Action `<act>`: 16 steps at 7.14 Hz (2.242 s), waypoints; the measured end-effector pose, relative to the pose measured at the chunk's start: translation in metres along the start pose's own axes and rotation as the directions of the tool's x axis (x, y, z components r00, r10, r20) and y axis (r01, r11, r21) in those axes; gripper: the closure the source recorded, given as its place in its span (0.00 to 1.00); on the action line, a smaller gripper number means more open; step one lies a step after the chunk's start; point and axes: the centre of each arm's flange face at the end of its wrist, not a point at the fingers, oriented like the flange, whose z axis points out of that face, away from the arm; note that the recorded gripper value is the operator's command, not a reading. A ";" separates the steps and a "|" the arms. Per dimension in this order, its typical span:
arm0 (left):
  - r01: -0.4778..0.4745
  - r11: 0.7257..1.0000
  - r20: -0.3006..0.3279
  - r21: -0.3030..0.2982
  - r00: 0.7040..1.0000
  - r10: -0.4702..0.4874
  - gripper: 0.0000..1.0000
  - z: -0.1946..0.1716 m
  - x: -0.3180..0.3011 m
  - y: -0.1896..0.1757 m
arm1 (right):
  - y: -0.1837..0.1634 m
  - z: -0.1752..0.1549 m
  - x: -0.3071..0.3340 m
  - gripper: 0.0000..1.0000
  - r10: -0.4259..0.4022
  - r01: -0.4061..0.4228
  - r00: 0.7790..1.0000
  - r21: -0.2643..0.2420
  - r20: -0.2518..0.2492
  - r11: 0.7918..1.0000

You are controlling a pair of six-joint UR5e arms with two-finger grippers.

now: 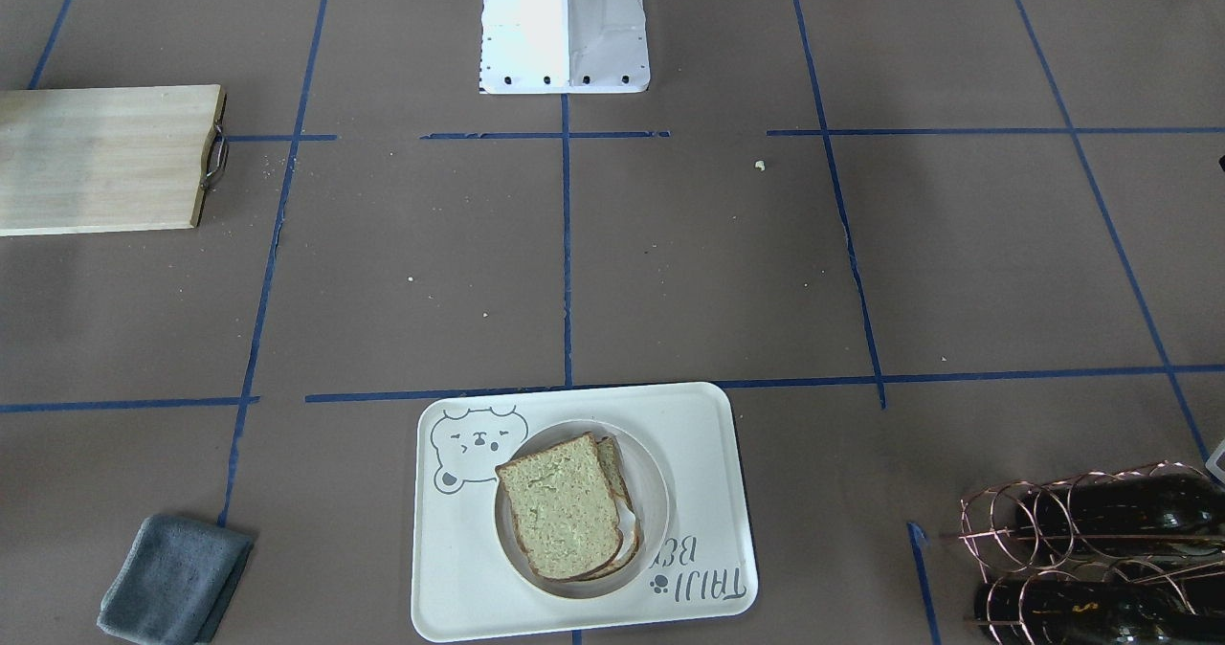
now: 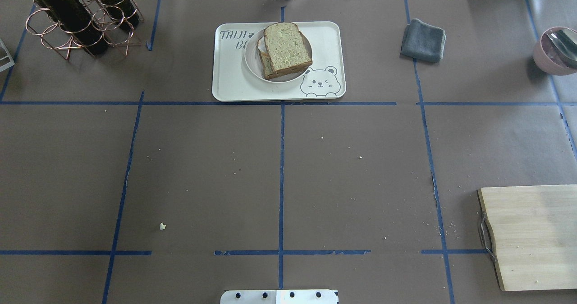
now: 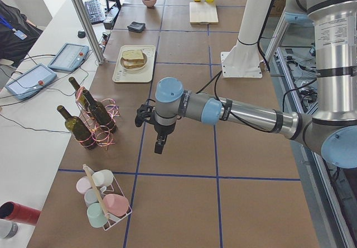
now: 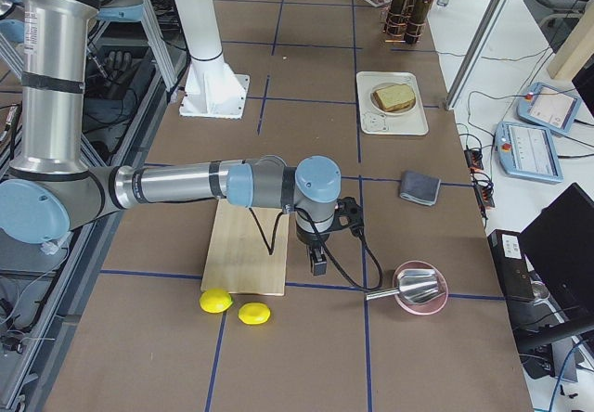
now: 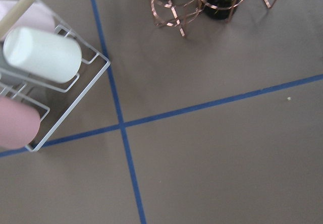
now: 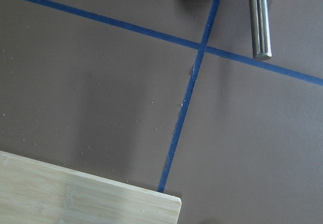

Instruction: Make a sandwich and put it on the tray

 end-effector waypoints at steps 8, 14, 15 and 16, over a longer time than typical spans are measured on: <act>0.091 0.990 -0.068 -0.106 0.993 -0.098 0.00 0.034 -0.027 0.035 | 0.002 0.001 0.001 0.00 -0.001 0.001 1.000 -0.003 -0.001 1.000; 0.098 0.989 -0.060 -0.108 0.993 -0.104 0.00 0.032 -0.028 0.034 | 0.002 0.000 0.000 0.00 0.004 -0.004 1.000 0.000 -0.001 1.000; 0.098 0.989 -0.060 -0.109 0.993 -0.105 0.00 0.033 -0.028 0.034 | 0.001 0.000 0.000 0.00 0.005 -0.005 1.000 -0.001 -0.001 1.000; 0.097 0.989 -0.060 -0.109 0.993 -0.104 0.00 0.033 -0.028 0.034 | 0.001 0.001 0.001 0.00 0.005 -0.005 1.000 -0.001 -0.002 1.000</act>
